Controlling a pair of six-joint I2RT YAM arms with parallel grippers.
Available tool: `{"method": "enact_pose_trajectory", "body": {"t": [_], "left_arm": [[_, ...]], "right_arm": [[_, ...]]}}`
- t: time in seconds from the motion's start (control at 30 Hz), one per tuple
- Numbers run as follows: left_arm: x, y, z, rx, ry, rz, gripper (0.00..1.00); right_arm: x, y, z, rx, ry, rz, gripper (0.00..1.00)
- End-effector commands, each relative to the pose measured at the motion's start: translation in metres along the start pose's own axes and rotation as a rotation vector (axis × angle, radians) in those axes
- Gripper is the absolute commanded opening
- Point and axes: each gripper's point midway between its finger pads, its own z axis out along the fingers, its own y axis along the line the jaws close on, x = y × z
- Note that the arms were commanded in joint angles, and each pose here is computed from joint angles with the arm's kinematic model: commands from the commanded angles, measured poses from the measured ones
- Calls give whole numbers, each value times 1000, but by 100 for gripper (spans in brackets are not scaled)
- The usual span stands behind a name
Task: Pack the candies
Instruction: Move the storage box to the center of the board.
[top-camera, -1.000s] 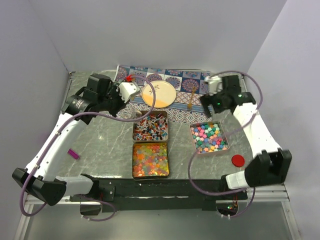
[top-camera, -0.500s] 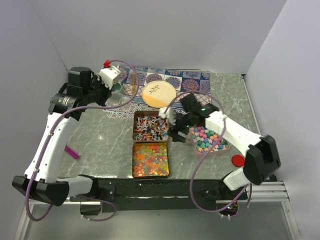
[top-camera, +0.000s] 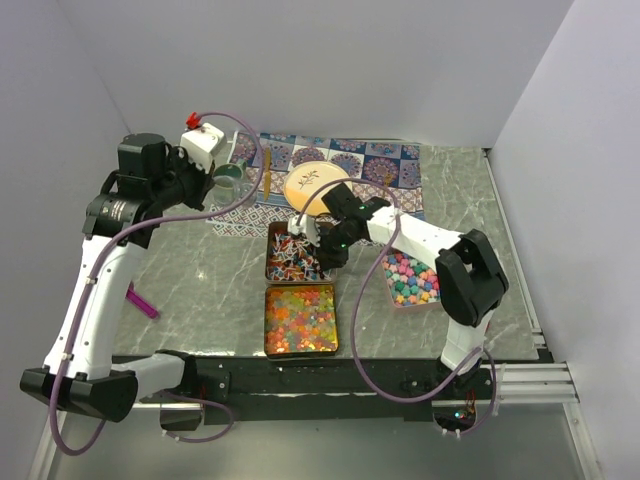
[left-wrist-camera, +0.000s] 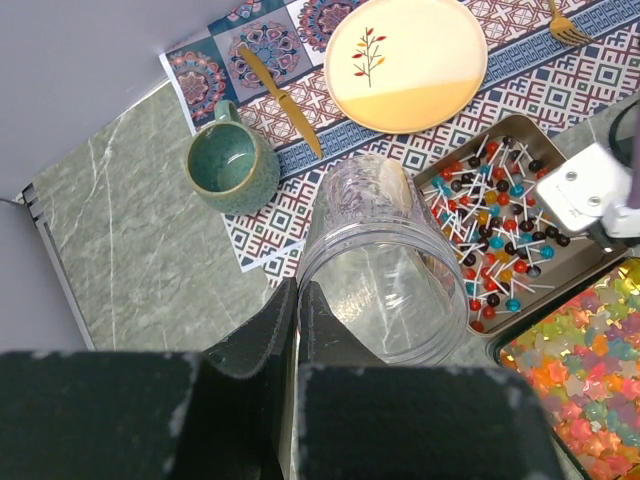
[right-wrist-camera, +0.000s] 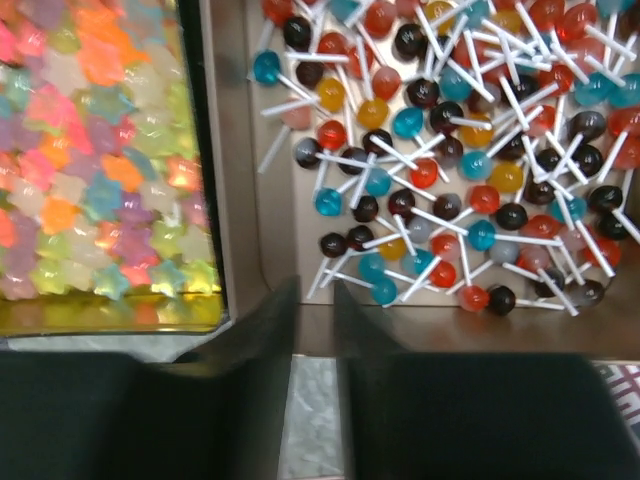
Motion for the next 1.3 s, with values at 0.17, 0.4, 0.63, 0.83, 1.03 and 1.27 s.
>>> {"method": "enact_pose_trajectory", "body": {"t": [0.17, 0.4, 0.63, 0.83, 1.03, 1.27], "left_arm": [[-24, 2, -1, 1, -90, 17, 2], [-31, 6, 9, 13, -102, 11, 2], [-30, 6, 15, 24, -97, 19, 2], [-27, 8, 20, 20, -88, 27, 2], [-27, 8, 24, 27, -87, 29, 2], [-30, 10, 24, 21, -87, 35, 3]], "right_arm": [[34, -22, -20, 98, 62, 108, 16], [76, -40, -35, 173, 133, 208, 16], [116, -20, -47, 169, 208, 236, 16], [127, 9, -52, 128, 229, 236, 16], [129, 36, -57, 96, 254, 190, 17], [85, 16, -110, 258, 120, 142, 45]]}}
